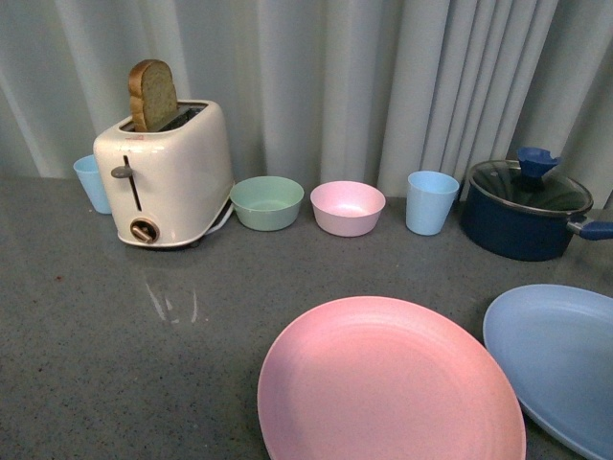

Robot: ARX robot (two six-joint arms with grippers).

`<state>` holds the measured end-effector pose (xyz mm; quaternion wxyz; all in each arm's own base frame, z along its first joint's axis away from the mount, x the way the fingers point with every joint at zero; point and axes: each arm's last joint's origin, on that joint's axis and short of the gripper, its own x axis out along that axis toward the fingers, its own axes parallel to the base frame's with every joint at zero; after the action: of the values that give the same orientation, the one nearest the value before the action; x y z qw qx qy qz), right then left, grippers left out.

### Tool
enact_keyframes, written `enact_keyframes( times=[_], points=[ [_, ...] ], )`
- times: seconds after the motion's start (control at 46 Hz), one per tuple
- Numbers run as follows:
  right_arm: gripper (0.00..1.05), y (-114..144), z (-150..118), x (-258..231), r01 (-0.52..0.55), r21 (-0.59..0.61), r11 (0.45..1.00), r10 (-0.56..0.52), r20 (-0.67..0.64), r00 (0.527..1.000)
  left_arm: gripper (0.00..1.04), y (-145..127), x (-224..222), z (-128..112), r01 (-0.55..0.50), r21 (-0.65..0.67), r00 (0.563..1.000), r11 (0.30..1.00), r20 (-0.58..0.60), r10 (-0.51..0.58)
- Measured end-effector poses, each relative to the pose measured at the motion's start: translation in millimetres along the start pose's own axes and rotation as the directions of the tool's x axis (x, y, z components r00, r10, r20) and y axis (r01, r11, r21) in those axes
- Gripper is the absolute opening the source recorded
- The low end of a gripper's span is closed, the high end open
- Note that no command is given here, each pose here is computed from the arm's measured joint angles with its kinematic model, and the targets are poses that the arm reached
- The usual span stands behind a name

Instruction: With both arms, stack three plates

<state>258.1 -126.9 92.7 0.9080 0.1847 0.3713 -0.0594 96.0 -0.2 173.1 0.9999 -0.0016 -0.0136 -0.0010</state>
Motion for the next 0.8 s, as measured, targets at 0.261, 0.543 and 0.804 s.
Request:
enact_keyframes(
  times=[0.261,0.543,0.804],
  points=[
    [0.97,-1,16,33,0.007,-0.028,1.000,-0.008,-0.063,0.998,0.98,0,0,0,0.000,0.000,1.000,1.000,0.000,0.000],
    [0.97,11,20,61,-0.004,-0.086,0.996,-0.009,-0.146,0.989,0.98,0,0,0,0.000,0.000,1.000,1.000,0.000,0.000],
    [0.73,13,13,74,0.025,-0.133,0.991,-0.056,-0.235,0.970,0.98,0,0,0,0.000,0.000,1.000,1.000,0.000,0.000]
  ],
)
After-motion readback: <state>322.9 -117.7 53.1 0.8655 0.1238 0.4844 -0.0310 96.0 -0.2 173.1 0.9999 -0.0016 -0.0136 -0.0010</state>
